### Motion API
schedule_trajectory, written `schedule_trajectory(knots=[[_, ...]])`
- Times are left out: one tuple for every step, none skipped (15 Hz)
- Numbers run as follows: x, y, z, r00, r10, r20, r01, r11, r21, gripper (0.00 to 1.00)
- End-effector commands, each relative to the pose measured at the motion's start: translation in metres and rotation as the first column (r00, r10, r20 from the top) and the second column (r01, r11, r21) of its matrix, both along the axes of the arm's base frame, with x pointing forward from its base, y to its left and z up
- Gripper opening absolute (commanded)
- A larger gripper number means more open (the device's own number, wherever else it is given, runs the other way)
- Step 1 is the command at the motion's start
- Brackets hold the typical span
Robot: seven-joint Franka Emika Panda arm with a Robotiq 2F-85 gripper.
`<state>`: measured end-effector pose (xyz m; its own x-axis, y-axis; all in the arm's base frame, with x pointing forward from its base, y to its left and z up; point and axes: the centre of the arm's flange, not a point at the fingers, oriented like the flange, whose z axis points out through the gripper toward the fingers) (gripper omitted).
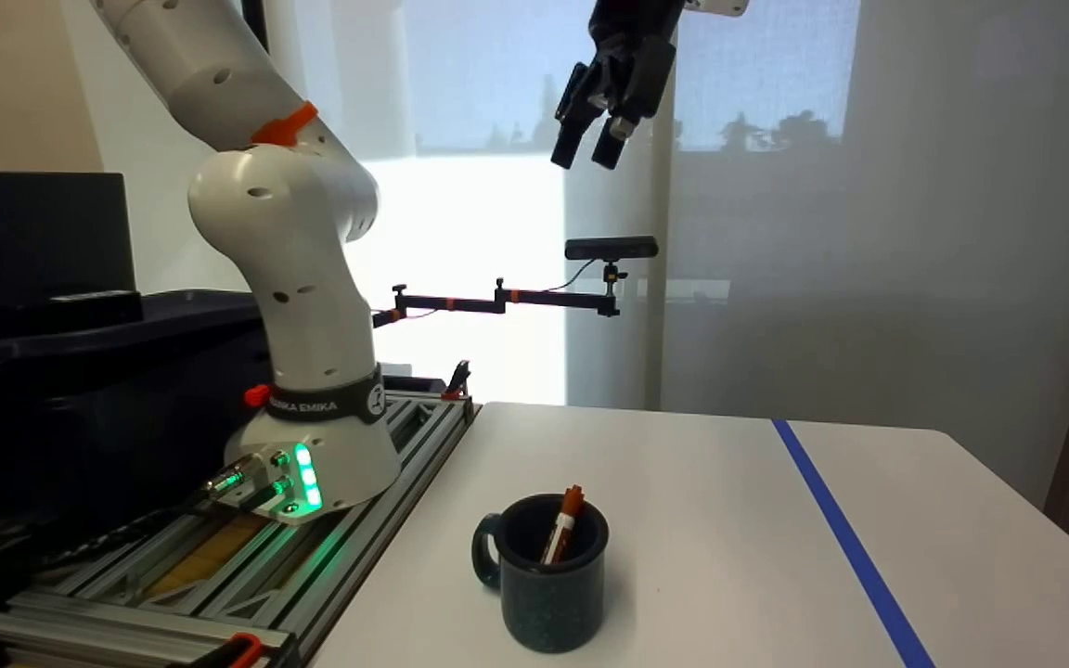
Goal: Take the marker out of the green mug.
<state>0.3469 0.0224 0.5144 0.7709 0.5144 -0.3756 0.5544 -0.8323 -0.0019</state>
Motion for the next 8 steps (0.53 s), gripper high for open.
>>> schedule_trajectory(knots=[[0.001, -0.022, -0.035, 0.997, 0.073, 0.030, -0.074, 0.997, 0.014, 1.00], [0.001, -0.026, -0.043, 0.996, 0.081, 0.040, -0.082, 0.996, 0.020, 1.00], [0.001, -0.031, -0.054, 0.995, 0.084, 0.045, -0.086, 0.996, 0.027, 1.00], [0.000, -0.035, -0.063, 0.995, 0.091, 0.051, -0.092, 0.995, 0.030, 1.00], [-0.002, -0.040, -0.072, 0.993, 0.099, 0.063, -0.101, 0.994, 0.032, 1.00], [-0.003, -0.044, -0.081, 0.992, 0.103, 0.076, -0.106, 0.994, 0.034, 1.00], [-0.005, -0.048, -0.089, 0.990, 0.109, 0.088, -0.112, 0.993, 0.033, 1.00], [-0.006, -0.052, -0.097, 0.989, 0.112, 0.094, -0.115, 0.993, 0.030, 1.00]])
